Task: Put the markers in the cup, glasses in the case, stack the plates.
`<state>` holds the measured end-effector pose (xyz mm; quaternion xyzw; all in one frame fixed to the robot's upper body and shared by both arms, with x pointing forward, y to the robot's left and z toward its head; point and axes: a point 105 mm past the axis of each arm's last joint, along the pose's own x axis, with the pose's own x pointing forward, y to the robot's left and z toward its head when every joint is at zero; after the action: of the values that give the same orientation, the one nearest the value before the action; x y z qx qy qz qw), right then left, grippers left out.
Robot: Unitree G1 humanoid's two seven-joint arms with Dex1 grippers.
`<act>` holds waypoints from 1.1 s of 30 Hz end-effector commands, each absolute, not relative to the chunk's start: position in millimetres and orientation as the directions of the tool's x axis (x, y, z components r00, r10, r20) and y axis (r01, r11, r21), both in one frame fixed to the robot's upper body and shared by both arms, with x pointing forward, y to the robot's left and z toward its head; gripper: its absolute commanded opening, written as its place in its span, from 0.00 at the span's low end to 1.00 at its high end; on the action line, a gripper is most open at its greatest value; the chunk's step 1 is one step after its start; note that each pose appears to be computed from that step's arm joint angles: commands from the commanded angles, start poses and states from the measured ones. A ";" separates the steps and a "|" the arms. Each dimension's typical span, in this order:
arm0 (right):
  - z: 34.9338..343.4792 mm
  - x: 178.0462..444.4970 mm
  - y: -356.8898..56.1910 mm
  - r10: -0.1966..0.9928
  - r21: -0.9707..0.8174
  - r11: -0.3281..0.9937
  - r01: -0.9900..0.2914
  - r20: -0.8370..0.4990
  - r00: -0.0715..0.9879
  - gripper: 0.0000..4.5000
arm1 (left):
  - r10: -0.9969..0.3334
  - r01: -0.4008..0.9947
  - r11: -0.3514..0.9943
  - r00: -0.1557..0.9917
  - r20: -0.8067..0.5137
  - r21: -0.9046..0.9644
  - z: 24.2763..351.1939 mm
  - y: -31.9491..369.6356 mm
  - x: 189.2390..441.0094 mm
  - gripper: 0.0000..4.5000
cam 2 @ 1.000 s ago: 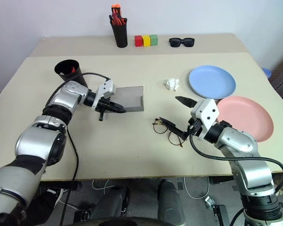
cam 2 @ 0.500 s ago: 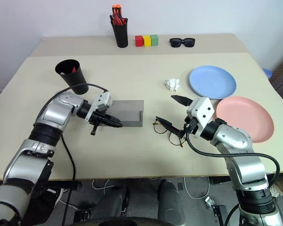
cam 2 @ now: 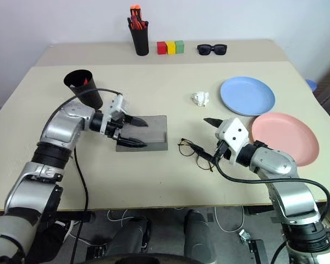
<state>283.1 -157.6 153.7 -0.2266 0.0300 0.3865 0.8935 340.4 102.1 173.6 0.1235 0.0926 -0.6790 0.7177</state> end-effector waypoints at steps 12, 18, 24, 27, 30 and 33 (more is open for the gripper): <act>174.7 283.8 -137.7 0.556 -0.378 0.584 -0.718 -0.458 0.693 1.00 | -0.989 0.993 0.067 0.052 -0.140 -0.102 203.7 165.5 289.5 0.99; 159.0 280.5 -144.7 0.433 -0.370 0.566 -0.737 -0.627 0.647 1.00 | -0.994 0.993 0.085 0.079 -0.075 -0.082 213.4 168.4 277.3 0.99; 151.5 285.2 -146.0 0.374 -0.329 0.605 -0.725 -0.686 0.624 1.00 | -0.990 0.992 0.111 0.105 -0.091 -0.067 205.0 172.7 271.6 0.99; 144.6 287.2 -140.3 0.360 -0.301 0.629 -0.717 -0.704 0.612 1.00 | -0.991 0.992 0.112 0.107 -0.085 -0.059 205.9 168.4 270.7 0.99; 143.5 287.2 -134.8 0.360 -0.280 0.640 -0.716 -0.714 0.601 1.00 | -0.990 0.992 0.115 0.111 -0.082 -0.055 206.7 165.1 270.2 0.99; 138.5 289.3 -139.8 0.318 -0.294 0.652 -0.699 -0.730 0.604 1.00 | -0.990 0.991 0.123 0.119 -0.081 -0.052 207.0 163.1 270.6 0.99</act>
<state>286.6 -137.9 133.5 -0.2797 0.3353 0.3114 0.8440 273.3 164.2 197.7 -0.0022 0.0668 -0.6593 0.7489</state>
